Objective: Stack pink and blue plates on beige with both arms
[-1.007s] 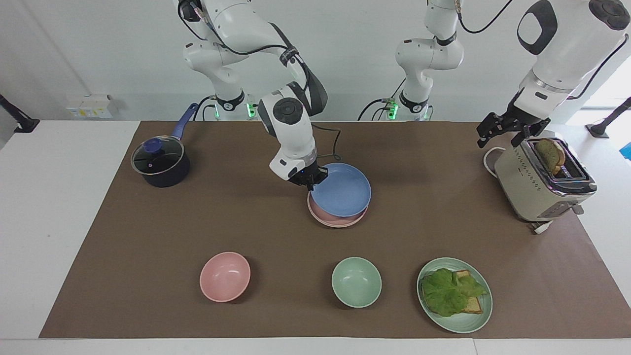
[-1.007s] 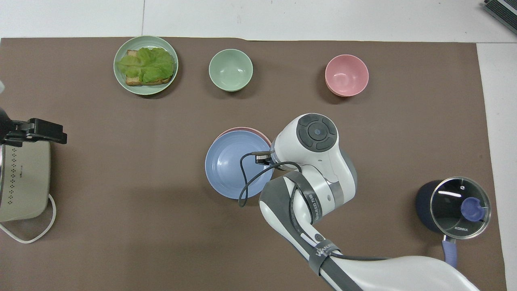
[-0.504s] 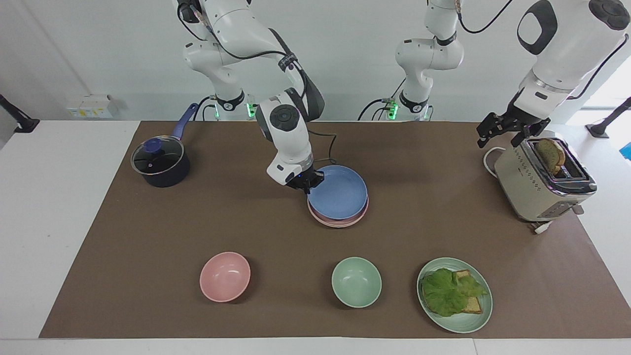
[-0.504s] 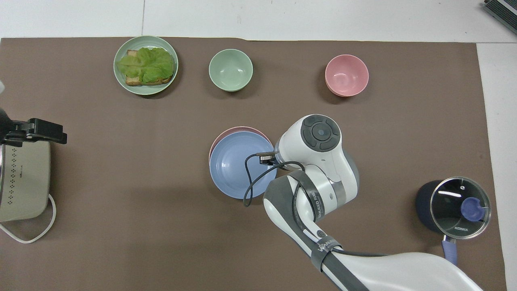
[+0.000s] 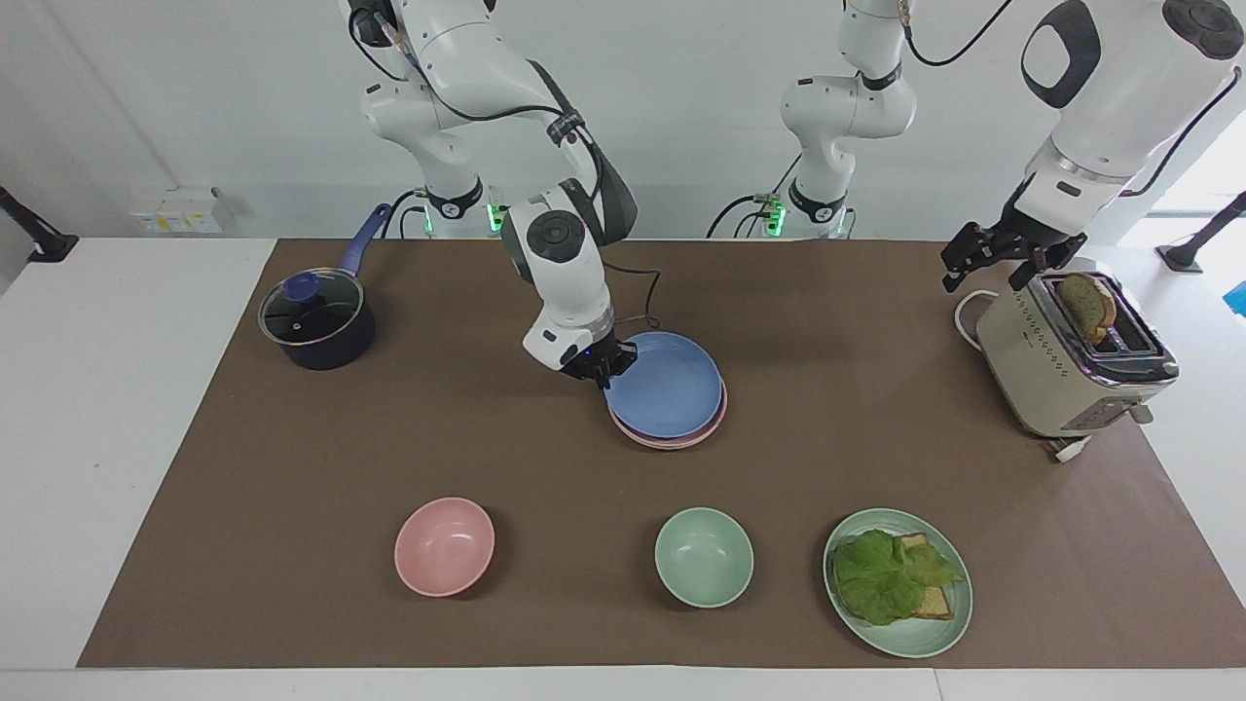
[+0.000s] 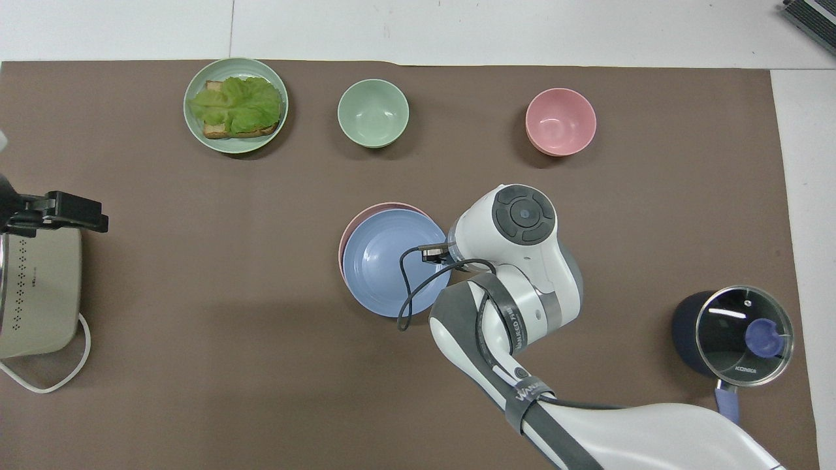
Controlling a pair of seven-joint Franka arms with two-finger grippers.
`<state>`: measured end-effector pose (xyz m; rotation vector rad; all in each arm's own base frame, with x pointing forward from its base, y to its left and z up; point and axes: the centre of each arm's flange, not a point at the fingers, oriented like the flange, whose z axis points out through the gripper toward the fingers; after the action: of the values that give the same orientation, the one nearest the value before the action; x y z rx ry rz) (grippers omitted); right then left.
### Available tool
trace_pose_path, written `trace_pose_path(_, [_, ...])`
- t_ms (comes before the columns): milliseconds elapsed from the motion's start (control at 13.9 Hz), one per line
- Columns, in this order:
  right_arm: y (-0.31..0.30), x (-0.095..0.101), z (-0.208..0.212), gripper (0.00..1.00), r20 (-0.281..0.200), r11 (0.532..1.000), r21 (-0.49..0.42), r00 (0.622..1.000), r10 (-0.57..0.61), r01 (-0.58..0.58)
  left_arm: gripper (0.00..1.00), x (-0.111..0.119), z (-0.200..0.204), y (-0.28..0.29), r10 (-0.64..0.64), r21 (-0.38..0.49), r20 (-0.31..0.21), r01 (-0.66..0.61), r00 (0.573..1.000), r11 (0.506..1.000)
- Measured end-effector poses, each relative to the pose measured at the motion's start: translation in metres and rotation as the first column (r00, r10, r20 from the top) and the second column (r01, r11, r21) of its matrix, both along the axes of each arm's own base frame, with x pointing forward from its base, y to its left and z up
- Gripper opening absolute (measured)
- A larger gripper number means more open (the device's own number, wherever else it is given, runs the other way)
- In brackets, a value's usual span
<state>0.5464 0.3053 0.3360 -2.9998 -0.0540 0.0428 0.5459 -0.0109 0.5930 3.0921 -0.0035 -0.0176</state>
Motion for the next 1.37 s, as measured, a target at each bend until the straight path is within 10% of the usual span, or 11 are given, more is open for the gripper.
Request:
trace_pose_path(504, [-0.018,0.013,0.029,0.98,0.037,0.999,0.012,0.999,-0.033,0.033,1.0,0.0,0.0,0.0,0.0,0.0,0.0,0.0,1.0,1.0])
trace_pose_path(1367, [-0.171,0.027,0.221,1.0,0.158,0.979,-0.074,0.972,-0.176,0.19,1.0,0.0,0.0,0.0,0.0,0.0,0.0,0.0,1.0,1.0])
